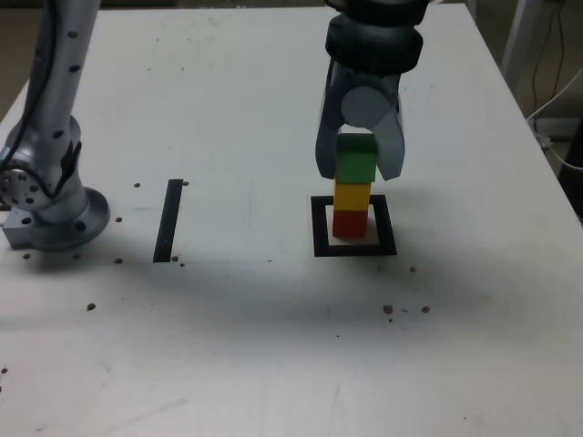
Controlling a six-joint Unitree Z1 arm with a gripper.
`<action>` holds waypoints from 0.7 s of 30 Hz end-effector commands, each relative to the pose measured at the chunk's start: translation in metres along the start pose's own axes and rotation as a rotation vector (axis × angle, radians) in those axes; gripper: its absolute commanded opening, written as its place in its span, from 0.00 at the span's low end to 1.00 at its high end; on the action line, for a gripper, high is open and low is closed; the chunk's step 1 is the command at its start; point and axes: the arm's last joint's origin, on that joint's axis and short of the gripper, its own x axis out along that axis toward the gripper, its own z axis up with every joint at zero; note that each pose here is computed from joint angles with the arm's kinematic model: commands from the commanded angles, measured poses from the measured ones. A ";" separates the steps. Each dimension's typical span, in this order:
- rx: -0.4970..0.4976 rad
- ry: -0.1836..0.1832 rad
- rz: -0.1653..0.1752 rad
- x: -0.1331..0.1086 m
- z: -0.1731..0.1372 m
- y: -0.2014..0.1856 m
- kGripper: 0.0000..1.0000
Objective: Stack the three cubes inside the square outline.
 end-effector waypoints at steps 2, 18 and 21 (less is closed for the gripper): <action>0.002 0.009 0.003 0.003 0.001 0.001 0.96; -0.012 -0.036 0.043 -0.015 -0.019 0.002 1.00; -0.026 -0.061 0.074 -0.027 -0.034 0.001 1.00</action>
